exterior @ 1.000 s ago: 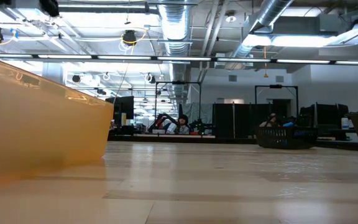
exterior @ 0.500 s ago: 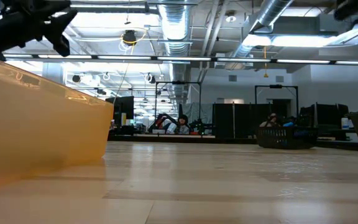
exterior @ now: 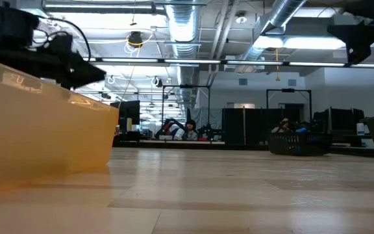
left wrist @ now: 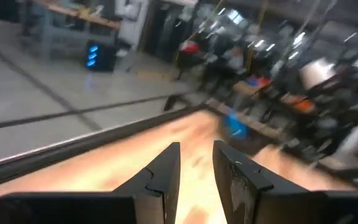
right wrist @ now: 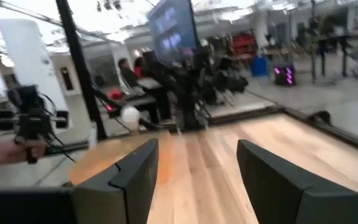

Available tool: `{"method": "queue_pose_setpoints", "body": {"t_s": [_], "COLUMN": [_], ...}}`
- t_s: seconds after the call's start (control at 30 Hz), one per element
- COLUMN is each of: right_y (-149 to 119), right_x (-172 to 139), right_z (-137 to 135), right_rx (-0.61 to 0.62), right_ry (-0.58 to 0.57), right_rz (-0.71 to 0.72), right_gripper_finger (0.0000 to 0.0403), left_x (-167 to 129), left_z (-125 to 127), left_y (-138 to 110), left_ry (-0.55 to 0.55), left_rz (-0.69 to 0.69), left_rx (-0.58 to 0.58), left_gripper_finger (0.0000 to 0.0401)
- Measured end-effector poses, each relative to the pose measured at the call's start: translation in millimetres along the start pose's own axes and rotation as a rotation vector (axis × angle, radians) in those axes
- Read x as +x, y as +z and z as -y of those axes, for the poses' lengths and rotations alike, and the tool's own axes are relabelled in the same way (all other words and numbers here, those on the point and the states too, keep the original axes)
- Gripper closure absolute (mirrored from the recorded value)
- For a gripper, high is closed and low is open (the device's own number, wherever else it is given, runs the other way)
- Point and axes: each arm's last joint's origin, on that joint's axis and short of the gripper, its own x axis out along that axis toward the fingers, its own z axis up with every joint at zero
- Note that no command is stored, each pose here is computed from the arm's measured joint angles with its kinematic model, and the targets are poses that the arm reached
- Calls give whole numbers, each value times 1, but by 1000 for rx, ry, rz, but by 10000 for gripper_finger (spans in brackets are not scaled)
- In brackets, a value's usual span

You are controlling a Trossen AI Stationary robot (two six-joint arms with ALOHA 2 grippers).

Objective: Pick & Place School Supplies
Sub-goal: Return to Home Position

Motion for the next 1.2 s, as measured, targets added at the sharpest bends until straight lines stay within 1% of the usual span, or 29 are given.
{"method": "queue_pose_setpoints", "body": {"t_s": [0.1, 0.17, 0.3, 0.4, 0.5, 0.6, 0.93, 1.03, 1.17, 1.2], "right_y": [-17, -27, -30, -30, -30, -31, -31, -31, -31, -31], "right_x": [0, 0, 1, 1, 1, 1, 1, 1, 1, 1], "right_z": [2, 3, 1, 1, 0, -1, -1, -1, -1, -1], "right_rx": [-5, 53, 50, 46, 48, 38, 38, 39, 39, 40], "right_ry": [-46, -69, -56, -45, -15, -10, -10, -10, -9, -9], "right_rz": [-77, -113, -135, -141, -149, -153, -153, -152, -151, -151], "right_gripper_finger": [193, 189, 181, 177, 174, 175, 177, 177, 177, 178], "left_x": [4, 6, 9, 10, 11, 11, 11, 10, 7, 5], "left_z": [-4, -6, -5, -1, 2, 2, 2, 7, 17, 20], "left_y": [-7, -11, -17, -15, -12, -13, -12, -11, -7, -4], "left_ry": [39, 48, 17, -20, -41, -42, -44, -60, -128, -153], "left_rz": [-64, -100, -151, -132, -101, -103, -96, -78, -39, -10], "left_rx": [46, 41, 46, 81, 85, 62, 68, 73, 82, 85], "left_gripper_finger": [311, 311, 311, 311, 311, 311, 311, 311, 311, 311]}}
